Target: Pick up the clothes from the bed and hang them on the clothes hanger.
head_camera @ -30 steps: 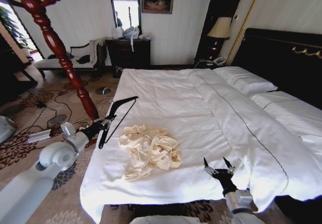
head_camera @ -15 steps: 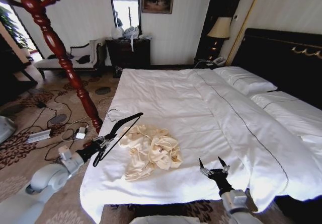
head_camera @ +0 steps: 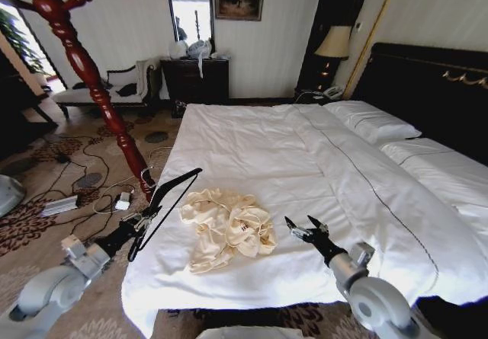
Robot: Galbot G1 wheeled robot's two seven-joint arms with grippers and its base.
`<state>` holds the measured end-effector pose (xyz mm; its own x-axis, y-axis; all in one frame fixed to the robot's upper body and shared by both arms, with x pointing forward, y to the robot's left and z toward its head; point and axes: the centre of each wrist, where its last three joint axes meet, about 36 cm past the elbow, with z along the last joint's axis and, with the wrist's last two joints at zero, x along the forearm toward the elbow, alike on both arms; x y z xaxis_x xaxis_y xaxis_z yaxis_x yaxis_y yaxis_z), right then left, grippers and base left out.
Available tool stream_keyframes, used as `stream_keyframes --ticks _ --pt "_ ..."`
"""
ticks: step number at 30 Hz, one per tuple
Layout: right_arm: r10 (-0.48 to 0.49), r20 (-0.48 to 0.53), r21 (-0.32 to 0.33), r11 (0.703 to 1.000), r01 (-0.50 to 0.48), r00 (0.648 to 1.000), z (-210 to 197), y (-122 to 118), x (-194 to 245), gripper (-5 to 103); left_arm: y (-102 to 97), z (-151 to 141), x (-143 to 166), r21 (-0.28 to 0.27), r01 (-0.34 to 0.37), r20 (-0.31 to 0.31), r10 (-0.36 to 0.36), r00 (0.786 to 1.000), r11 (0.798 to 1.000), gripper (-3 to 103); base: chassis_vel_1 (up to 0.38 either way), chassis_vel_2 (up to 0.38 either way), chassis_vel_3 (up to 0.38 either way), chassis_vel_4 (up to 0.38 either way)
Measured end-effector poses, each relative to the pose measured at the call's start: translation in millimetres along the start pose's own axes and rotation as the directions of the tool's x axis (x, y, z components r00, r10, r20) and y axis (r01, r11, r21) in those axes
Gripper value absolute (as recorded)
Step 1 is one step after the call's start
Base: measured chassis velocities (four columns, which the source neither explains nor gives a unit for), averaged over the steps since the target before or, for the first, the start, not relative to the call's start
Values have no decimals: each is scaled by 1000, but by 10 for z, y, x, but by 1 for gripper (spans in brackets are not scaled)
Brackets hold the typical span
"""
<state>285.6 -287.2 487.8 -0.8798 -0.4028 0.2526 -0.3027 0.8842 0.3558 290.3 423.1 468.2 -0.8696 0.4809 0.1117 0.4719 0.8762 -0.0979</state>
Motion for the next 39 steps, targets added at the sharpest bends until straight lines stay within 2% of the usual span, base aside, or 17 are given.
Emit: stream_keyframes --ticks 4,5,6,8,9,10,13,21,28,32,39 --pt "-116 -61 -95 989 110 991 -83 167 -215 100 -91 73 72 17 18 -13 -18 1000 1000 15 0 0 0 0" --pt "-116 -61 -95 989 110 991 -83 167 -215 100 -91 73 72 17 18 -13 -18 1000 1000 15 0 0 0 0" --pt "-128 -70 -126 985 119 989 -100 189 -287 100 -114 84 82 21 21 -14 -21 1000 1000 15 0 0 0 0" --pt "-168 -90 -245 959 142 982 -139 247 -545 100 -168 107 109 31 29 -18 -29 999 999 15 0 0 0 0" --pt "-179 -101 -275 950 146 979 -143 261 -629 100 -186 109 117 32 30 -19 -29 999 999 15 0 0 0 0" --pt "-179 -101 -275 950 146 979 -143 261 -629 100 -186 109 117 32 30 -19 -29 999 999 15 0 0 0 0" --pt "-207 -138 -347 926 149 968 -123 307 -863 100 -246 71 154 29 29 -19 -28 999 999 15 0 0 0 0" --pt "-200 -158 -407 905 121 967 -22 310 -1130 100 -280 -12 167 22 20 -12 -20 1000 1000 15 0 0 0 0" --pt "-244 -167 -451 881 146 955 78 468 -1284 100 -281 2 181 35 28 -21 -27 999 999 15 0 0 0 0" --pt "-236 -205 -452 884 121 950 240 482 -1384 100 -342 55 228 49 30 -31 -29 999 998 15 0 0 0 0" --pt "-227 -215 -465 879 105 950 351 490 -1466 100 -345 65 233 53 33 -28 -32 999 998 15 0 0 0 0"
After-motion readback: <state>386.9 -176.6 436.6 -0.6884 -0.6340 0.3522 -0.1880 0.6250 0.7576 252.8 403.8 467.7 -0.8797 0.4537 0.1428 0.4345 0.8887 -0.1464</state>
